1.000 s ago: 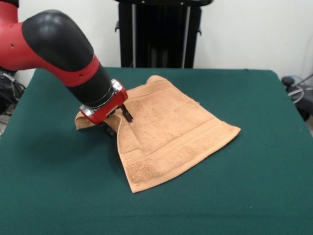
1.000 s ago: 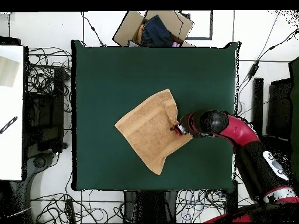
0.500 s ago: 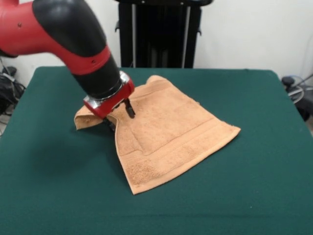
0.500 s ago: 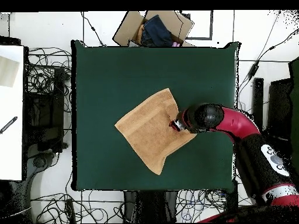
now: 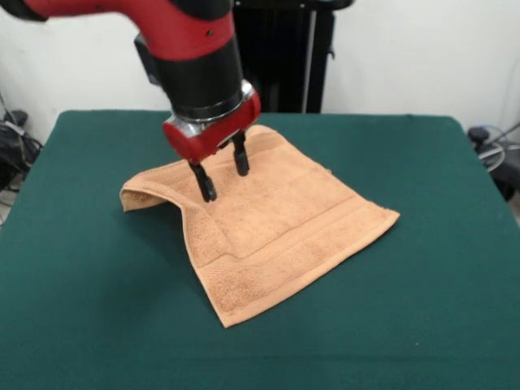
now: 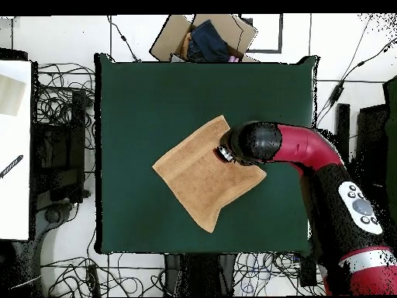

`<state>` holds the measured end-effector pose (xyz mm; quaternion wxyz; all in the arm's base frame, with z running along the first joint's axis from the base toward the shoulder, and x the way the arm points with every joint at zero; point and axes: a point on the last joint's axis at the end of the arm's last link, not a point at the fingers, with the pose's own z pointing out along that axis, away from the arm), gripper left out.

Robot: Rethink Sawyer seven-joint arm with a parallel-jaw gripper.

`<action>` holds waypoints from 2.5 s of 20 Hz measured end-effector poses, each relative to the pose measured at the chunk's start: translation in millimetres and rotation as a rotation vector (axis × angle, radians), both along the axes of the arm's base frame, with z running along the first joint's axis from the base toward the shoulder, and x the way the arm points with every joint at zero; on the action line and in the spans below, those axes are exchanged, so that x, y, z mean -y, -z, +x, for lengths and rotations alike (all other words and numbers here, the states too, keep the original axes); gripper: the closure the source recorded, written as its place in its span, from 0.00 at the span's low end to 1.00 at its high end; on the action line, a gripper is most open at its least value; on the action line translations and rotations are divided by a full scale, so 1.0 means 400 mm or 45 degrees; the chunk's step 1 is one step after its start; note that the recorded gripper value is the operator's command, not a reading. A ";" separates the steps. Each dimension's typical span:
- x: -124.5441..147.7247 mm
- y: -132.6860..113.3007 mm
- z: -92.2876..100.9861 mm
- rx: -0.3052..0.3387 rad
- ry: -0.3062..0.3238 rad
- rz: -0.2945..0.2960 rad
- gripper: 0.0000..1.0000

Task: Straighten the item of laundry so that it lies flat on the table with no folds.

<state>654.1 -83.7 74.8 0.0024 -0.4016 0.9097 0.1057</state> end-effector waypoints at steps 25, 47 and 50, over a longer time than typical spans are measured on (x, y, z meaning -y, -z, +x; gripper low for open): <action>-0.267 -0.103 0.050 -0.023 0.093 -0.027 0.00; -0.502 -0.163 -0.129 -0.069 0.352 -0.138 0.00; -0.488 -0.162 -0.128 -0.066 0.365 -0.143 0.00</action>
